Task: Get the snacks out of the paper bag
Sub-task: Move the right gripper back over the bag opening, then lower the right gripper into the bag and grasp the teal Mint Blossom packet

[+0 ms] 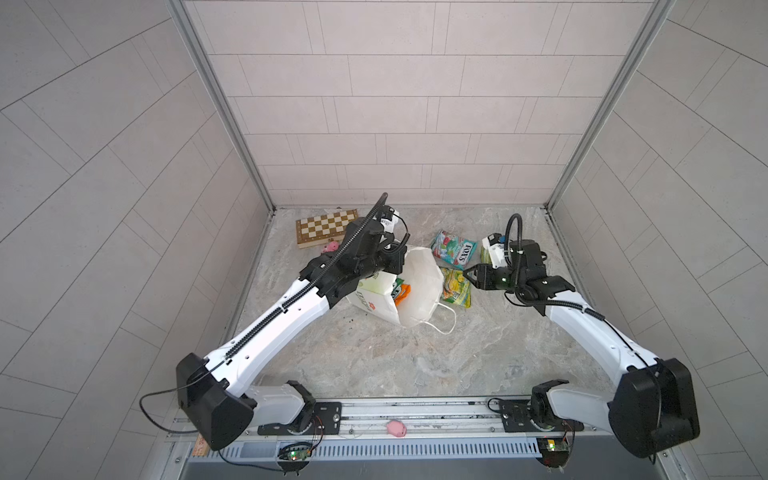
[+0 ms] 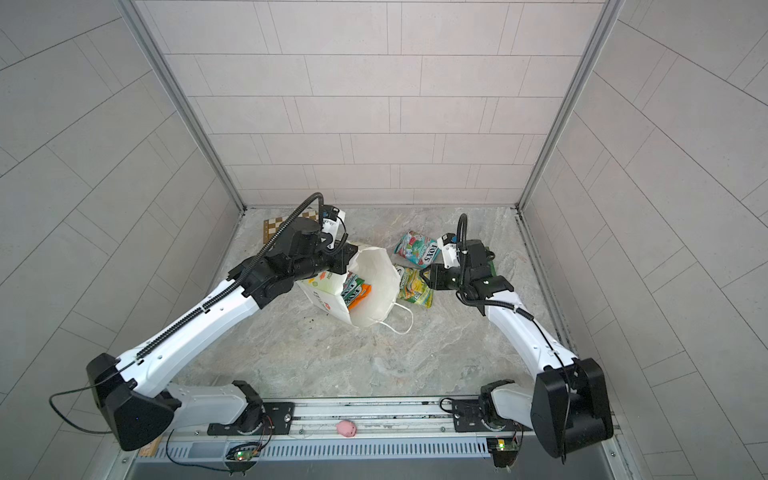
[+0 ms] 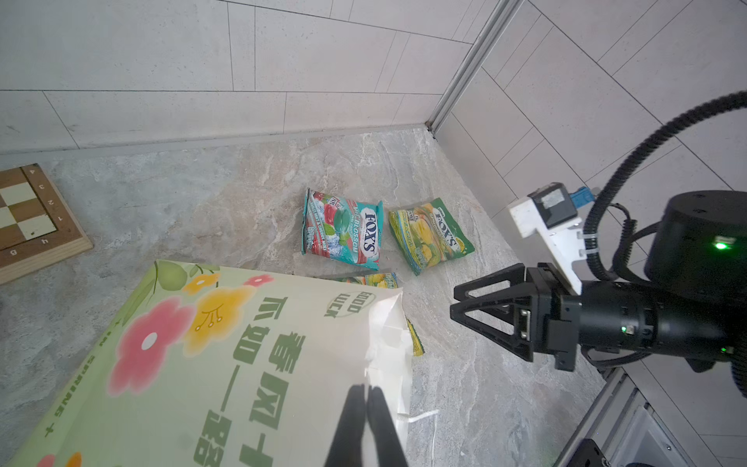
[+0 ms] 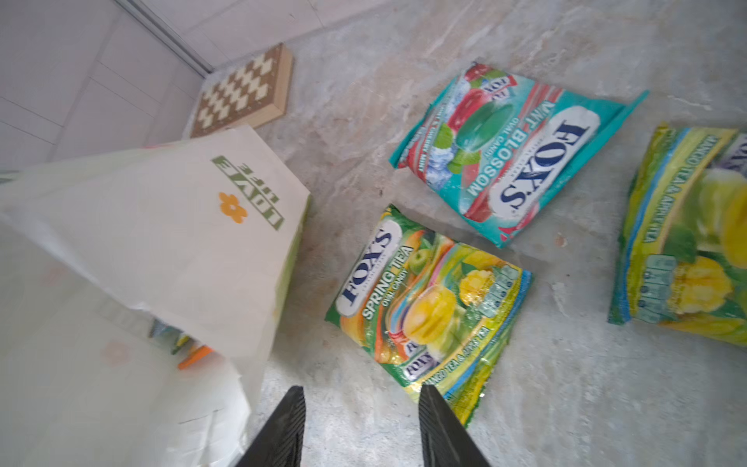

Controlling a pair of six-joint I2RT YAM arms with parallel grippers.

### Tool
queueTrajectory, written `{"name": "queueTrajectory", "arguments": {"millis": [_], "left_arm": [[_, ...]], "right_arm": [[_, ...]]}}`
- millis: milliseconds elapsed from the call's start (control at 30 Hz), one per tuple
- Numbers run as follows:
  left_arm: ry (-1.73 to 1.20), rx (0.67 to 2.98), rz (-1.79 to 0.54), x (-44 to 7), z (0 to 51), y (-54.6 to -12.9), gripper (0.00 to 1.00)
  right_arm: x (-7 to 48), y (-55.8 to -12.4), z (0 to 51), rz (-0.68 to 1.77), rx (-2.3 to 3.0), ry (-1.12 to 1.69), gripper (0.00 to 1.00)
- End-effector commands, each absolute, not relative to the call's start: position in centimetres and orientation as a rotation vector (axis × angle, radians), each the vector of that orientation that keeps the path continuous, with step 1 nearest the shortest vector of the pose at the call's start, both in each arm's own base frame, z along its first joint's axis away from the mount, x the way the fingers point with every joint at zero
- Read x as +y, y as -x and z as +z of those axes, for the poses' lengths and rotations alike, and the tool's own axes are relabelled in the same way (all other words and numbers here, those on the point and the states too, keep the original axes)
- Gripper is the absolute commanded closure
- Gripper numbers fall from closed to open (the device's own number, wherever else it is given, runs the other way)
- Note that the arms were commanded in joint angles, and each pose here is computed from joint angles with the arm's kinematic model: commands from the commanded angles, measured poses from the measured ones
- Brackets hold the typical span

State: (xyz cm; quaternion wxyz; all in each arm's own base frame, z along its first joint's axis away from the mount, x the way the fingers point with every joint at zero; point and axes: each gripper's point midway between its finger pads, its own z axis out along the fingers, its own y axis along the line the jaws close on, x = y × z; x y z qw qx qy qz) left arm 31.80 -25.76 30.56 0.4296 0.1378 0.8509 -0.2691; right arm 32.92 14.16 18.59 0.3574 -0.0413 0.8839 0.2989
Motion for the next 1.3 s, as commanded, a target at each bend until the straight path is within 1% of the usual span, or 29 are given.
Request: {"name": "queueTrajectory", "arguments": {"millis": [0,133,233,633,800,1000,1267], "left_arm": [[-0.362,2.084,-0.680,-25.5,32.0,-31.2,1.00],[-0.363,2.084,-0.686,-25.7,32.0,-31.3,1.00],[-0.363,2.083,-0.689,-25.7,32.1,-31.3,1.00],[-0.353,2.084,-0.701,-25.9,32.1,-31.3,1.00],[-0.351,2.084,-0.710,-25.9,32.1,-31.3,1.00],[-0.350,2.082,-0.713,-26.0,32.0,-31.3,1.00],[-0.350,2.087,-0.732,-26.2,32.0,-31.2,1.00]], "right_arm": [[16.5,-31.4,22.1,0.939,2.146,0.169,0.53],[18.4,-29.3,24.3,1.023,2.063,0.250,0.53],[19.9,-28.3,24.8,1.051,2.056,0.310,0.53],[28.0,-26.2,22.1,1.056,2.124,0.500,0.55],[30.1,-26.8,19.6,1.033,2.179,0.500,0.55],[32.1,-28.5,17.3,0.987,2.237,0.451,0.55],[33.3,-31.9,15.7,0.911,2.292,0.272,0.57]]}}
